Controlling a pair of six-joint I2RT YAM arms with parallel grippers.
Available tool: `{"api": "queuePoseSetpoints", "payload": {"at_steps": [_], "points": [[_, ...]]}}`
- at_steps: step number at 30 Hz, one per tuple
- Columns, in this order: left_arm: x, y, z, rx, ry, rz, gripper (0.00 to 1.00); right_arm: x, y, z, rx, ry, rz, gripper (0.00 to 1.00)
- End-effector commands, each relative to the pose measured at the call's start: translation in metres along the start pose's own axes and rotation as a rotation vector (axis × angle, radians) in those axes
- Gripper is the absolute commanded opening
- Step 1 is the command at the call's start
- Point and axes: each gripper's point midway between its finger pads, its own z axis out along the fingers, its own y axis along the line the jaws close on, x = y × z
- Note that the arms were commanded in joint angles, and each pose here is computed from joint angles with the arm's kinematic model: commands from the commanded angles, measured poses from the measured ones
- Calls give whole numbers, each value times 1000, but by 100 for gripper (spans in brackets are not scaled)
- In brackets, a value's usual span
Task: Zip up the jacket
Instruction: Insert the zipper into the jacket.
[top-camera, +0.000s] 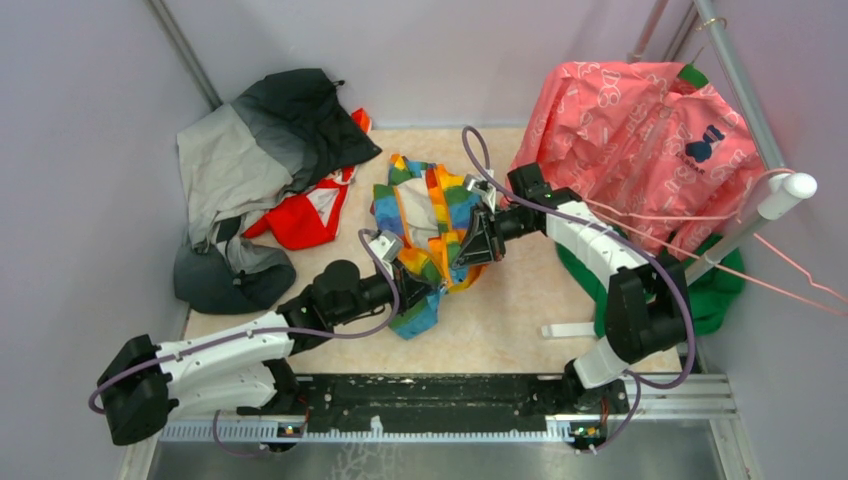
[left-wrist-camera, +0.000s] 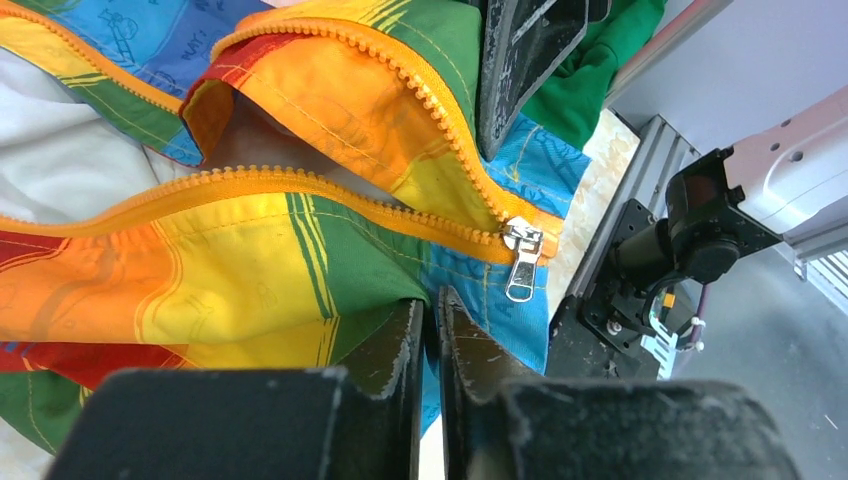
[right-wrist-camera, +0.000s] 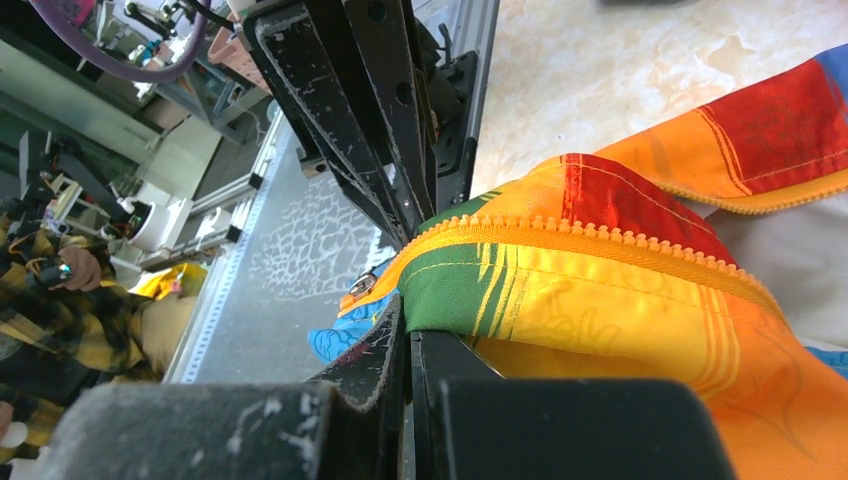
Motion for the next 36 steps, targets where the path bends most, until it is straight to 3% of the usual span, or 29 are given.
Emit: {"api": "queuePoseSetpoints", "payload": {"at_steps": [1, 8, 14, 19, 27, 36], "points": [[-16, -1, -4, -8, -68, -19, 17, -11, 13, 1, -32, -21, -74, 0], [-11, 5, -9, -39, -49, -31, 32, -8, 12, 2, -43, -26, -61, 0], [-16, 13, -19, -101, -61, -32, 60, -7, 12, 2, -44, -27, -56, 0], [-17, 16, -29, -125, -53, -19, 73, -5, 12, 3, -53, -31, -50, 0], [-17, 11, -42, -86, -30, 90, 78, -6, 13, 5, -68, -33, -44, 0], [-32, 3, -59, -28, -120, 274, 79, -5, 11, 6, -75, -34, -27, 0]]}}
